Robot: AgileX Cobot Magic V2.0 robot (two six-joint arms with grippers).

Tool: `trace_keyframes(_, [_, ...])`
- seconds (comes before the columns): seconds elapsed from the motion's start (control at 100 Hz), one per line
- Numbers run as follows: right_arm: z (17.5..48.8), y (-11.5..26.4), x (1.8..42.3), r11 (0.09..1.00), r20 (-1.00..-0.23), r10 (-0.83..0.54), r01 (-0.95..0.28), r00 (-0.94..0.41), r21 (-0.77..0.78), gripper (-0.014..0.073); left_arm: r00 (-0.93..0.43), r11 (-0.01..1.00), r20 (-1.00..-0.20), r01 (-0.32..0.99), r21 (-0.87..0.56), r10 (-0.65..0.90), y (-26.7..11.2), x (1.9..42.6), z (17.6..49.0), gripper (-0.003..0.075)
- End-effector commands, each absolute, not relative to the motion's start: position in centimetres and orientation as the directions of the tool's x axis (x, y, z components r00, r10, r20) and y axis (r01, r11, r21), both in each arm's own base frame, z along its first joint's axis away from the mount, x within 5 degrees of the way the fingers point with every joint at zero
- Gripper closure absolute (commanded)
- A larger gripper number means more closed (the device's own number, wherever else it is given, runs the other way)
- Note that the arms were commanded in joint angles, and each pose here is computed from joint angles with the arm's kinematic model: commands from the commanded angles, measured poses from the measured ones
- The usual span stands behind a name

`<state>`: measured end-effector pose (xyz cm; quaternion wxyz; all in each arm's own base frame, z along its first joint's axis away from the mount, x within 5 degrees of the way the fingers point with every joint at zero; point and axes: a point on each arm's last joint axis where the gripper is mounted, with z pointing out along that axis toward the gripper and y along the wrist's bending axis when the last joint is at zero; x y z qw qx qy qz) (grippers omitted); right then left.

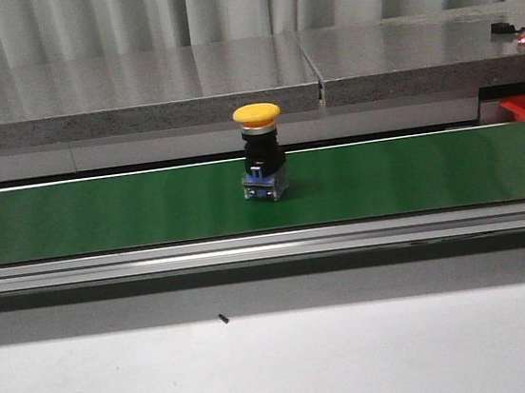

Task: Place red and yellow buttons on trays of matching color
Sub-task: 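Place the second yellow button on the belt with the left gripper, then move the right gripper above the first yellow button on the belt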

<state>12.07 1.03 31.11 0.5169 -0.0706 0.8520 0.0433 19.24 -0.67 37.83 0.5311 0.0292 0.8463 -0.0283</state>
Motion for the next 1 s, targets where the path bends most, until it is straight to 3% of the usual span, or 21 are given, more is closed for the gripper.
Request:
trace_keyframes(0.0, [32.5,0.9,12.3,0.990,-0.923,-0.067,-0.142,-0.378,-0.013,0.0663,-0.305,0.996,-0.952,0.086,-0.025,0.002,-0.9,16.6,39.1,0.0051])
trace_keyframes(0.37, [32.7,0.8,12.3,0.991,-0.930,-0.065,-0.135,-0.363,-0.016,0.0663,-0.175,0.994,-0.984,0.099,-0.041,-0.023,-0.9,7.2,34.9,0.0070])
trace_keyframes(0.51, [32.6,0.8,12.3,0.990,-0.926,-0.066,-0.139,-0.372,-0.015,0.0663,-0.142,0.994,-0.989,0.104,-0.044,-0.029,-1.0,5.8,34.0,0.0230])
trace_keyframes(0.75, [32.6,0.8,12.4,0.990,-0.927,-0.061,-0.138,-0.369,-0.011,0.0663,-0.162,0.994,-0.986,0.104,-0.046,-0.029,-1.0,5.7,32.9,0.0743])
trace_keyframes(0.99, [32.5,1.0,12.3,0.989,-0.922,-0.037,-0.149,-0.385,0.022,0.0629,-0.164,0.994,-0.986,0.104,-0.046,-0.029,-1.0,5.7,32.9,0.0741])
